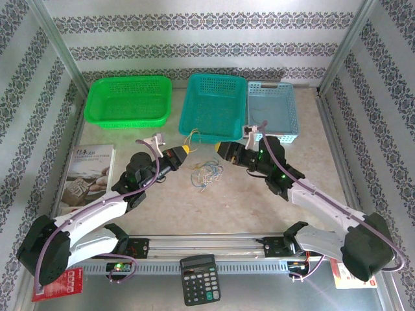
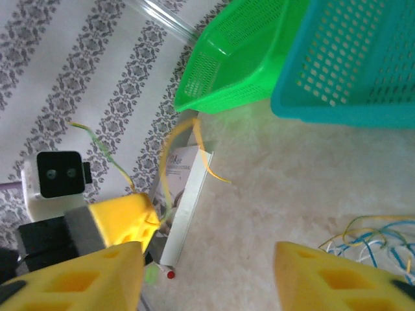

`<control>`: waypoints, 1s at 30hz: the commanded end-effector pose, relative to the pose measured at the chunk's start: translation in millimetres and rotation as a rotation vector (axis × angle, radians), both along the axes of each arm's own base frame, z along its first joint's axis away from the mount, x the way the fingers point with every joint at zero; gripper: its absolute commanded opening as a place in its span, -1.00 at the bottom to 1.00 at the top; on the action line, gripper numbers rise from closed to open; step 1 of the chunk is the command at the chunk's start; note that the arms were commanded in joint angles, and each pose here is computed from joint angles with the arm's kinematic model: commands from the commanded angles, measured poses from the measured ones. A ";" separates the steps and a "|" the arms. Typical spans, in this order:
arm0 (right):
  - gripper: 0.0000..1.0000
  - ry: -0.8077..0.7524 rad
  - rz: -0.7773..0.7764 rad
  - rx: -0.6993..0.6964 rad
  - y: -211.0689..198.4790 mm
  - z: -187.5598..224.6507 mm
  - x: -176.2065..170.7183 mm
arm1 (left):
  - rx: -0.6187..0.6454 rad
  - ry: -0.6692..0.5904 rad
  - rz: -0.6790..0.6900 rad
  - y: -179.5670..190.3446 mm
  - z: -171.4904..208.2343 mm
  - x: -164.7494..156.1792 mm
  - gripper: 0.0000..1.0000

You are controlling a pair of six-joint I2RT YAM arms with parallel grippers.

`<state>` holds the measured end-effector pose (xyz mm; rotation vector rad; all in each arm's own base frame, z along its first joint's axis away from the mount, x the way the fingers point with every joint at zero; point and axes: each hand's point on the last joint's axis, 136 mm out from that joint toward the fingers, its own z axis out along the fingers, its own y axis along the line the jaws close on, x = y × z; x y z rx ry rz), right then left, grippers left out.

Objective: Untangle the cables

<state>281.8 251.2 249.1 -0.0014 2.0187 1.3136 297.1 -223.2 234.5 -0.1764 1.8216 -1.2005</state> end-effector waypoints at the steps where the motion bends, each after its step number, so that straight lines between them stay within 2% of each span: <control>1: 0.23 -0.105 0.013 -0.102 -2.7 25.0 2.1 | 0.111 -0.034 -0.047 -6.4 1.1 -5.5 -1.00; 10: 0.25 -0.158 0.050 -0.099 24.1 55.5 17.5 | 0.132 -0.040 -0.100 -25.0 2.3 -7.1 -1.00; 19: 0.18 -0.143 0.059 -0.088 44.0 48.9 26.6 | 0.132 -0.055 -0.127 -38.4 8.4 -7.6 -1.00; 24: -0.10 -0.136 0.061 -0.075 49.7 48.3 29.9 | 0.129 -0.062 -0.137 -43.2 10.6 -7.5 -1.00; 28: -0.57 -0.137 0.072 -0.067 53.8 51.1 30.9 | 0.131 -0.059 -0.147 -46.6 9.6 -7.6 -1.00; 30: -0.90 -0.140 0.077 -0.065 54.6 53.3 30.8 | 0.133 -0.058 -0.151 -48.1 9.3 -7.2 -1.00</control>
